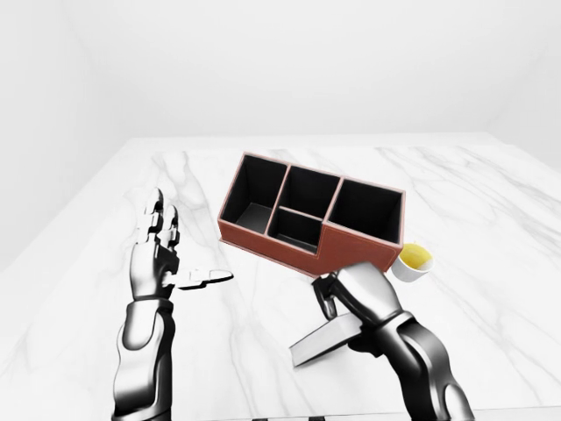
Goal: Pick up the book and place it in the right compartment of the caddy.
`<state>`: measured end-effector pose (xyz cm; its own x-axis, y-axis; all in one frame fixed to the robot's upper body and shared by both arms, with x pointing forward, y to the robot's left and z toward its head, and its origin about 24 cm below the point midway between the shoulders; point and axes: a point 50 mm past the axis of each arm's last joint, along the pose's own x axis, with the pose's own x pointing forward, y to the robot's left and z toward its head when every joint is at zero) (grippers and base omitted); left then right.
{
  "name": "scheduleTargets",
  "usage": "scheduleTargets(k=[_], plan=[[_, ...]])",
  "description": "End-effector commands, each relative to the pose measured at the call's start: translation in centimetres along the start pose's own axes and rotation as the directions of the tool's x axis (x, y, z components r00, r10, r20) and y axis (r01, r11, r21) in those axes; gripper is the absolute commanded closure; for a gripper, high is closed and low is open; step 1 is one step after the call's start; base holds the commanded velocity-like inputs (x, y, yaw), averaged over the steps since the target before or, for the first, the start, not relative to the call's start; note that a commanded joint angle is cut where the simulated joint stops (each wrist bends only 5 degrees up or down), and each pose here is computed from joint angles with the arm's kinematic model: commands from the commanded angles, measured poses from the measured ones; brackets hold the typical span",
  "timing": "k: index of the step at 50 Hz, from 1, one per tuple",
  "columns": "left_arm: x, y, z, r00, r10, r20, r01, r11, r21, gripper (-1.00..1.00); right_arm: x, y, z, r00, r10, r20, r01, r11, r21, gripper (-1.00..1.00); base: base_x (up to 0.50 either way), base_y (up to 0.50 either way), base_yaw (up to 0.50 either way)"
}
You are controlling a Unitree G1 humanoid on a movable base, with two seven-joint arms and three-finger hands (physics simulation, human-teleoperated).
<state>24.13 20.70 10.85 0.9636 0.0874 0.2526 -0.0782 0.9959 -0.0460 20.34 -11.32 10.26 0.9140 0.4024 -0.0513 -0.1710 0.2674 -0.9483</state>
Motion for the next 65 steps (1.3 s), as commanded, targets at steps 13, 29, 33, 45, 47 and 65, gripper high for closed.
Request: scheduleTargets(k=[13,29,33,45,47,65], plan=[[-0.1,0.3,0.3,1.000,0.002,0.010,-0.002,1.000,-0.002,-1.00,-0.7,-8.0,5.7,0.895,-0.186,0.405,0.144,0.981,0.131,1.00,0.00,0.00,0.00],[-0.4,0.6,0.1,1.000,0.009,0.006,-0.009,1.000,-0.003,-1.00,-0.6,-13.1,7.3,0.766,-0.355,0.536,0.347,0.930,0.120,1.00,0.00,0.00,0.00],[-0.4,0.6,0.1,1.000,0.011,0.005,-0.011,1.000,-0.004,-1.00,-0.7,-14.4,7.8,0.728,-0.384,0.568,0.395,0.912,0.110,1.00,0.00,0.00,0.00],[-0.5,0.8,0.0,1.000,0.014,0.003,-0.014,1.000,-0.007,-1.00,-1.4,-17.9,9.1,0.616,-0.444,0.650,0.531,0.844,0.074,1.00,0.00,0.00,0.00],[-0.5,0.8,0.0,1.000,0.014,0.004,-0.014,1.000,-0.007,-1.00,-1.4,-18.3,9.2,0.608,-0.445,0.658,0.544,0.837,0.064,1.00,0.00,0.00,0.00],[-0.5,0.7,0.4,1.000,0.011,0.011,-0.011,1.000,-0.005,-1.00,1.1,-23.8,7.2,0.677,-0.440,0.590,0.586,0.807,-0.071,1.00,0.00,0.00,0.00]])
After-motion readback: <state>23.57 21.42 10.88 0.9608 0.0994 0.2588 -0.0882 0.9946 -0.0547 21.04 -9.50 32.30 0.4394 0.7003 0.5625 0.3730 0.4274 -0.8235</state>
